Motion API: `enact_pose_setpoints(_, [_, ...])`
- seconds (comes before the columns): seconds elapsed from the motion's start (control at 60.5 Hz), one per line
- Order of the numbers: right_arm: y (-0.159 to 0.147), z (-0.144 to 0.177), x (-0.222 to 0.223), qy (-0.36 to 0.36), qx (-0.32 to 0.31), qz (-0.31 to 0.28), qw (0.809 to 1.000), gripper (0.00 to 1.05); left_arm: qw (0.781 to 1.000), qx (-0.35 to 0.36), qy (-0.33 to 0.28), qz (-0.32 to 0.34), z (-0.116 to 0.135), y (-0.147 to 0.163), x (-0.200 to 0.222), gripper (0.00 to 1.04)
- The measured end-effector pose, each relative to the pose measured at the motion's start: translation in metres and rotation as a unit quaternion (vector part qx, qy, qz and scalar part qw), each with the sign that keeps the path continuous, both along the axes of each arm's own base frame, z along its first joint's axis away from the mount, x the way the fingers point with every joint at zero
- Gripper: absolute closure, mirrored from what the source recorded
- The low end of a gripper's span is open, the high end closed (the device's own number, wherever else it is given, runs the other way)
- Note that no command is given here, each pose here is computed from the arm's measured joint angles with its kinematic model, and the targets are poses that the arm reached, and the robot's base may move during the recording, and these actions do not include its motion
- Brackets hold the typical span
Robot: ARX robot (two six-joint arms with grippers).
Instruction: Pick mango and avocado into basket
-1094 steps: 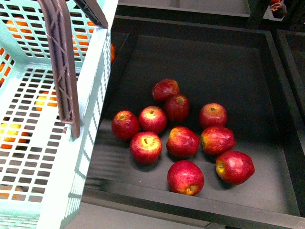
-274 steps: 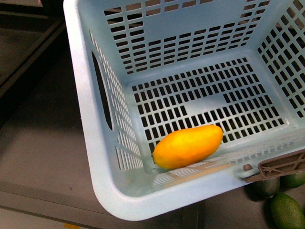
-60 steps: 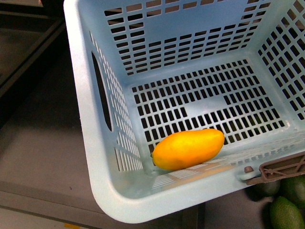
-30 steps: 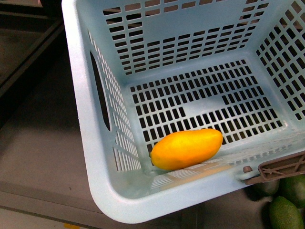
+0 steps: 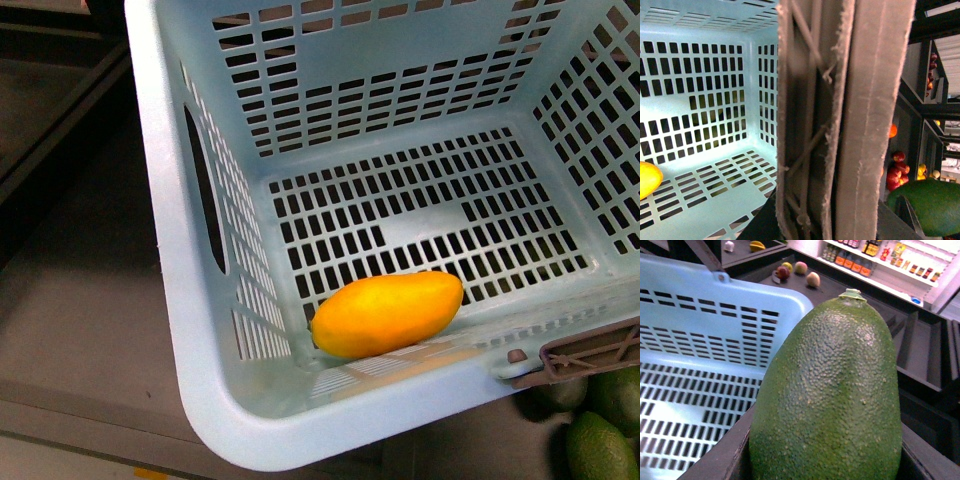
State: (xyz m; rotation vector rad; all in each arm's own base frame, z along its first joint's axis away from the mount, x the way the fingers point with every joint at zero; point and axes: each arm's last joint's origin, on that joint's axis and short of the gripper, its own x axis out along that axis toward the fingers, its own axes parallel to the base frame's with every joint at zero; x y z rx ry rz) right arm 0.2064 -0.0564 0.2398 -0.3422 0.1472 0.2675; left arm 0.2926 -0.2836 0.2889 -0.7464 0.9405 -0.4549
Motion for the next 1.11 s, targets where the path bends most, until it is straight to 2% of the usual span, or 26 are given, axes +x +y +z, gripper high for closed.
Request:
enact_pose_setpoints(0.165, [0.035, -0.016, 0.025, 0.015, 0.040, 0.013, 0.999, 0.52, 1.000, 0.000, 0.000, 0.000, 0.000, 0.000, 0.000, 0.89])
enact_pose_setpoints(0.413, [0.061, -0.030, 0.047, 0.030, 0.068, 0.000, 0.997, 0.52, 1.000, 0.000, 0.000, 0.000, 0.000, 0.000, 0.000, 0.89])
enact_pose_setpoints(0.463, [0.065, -0.031, 0.049, 0.032, 0.070, 0.001, 0.997, 0.46, 1.000, 0.000, 0.000, 0.000, 0.000, 0.000, 0.000, 0.89])
enact_pose_setpoints(0.695, [0.077, -0.025, 0.047, 0.026, 0.074, -0.011, 0.997, 0.10, 1.000, 0.000, 0.000, 0.000, 0.000, 0.000, 0.000, 0.89])
enact_pose_setpoints(0.744, [0.076, -0.020, 0.043, 0.019, 0.078, -0.015, 0.997, 0.07, 1.000, 0.000, 0.000, -0.001, 0.000, 0.000, 0.000, 0.89])
enact_pose_setpoints(0.827, [0.069, -0.009, 0.030, -0.044, 0.112, -0.086, 0.989, 0.18, 1.000, -0.001, 0.002, 0.001, 0.000, 0.000, 0.000, 0.89])
enact_pose_setpoints(0.926, [0.057, -0.008, 0.010, -0.082, 0.143, -0.129, 0.978, 0.34, 1.000, 0.001, 0.000, 0.002, 0.000, 0.000, 0.000, 0.89])
enact_pose_setpoints(1.108, [0.056, -0.032, -0.013, -0.065, 0.159, -0.133, 0.976, 0.63, 1.000, 0.001, -0.001, 0.000, 0.000, 0.000, 0.000, 0.89])
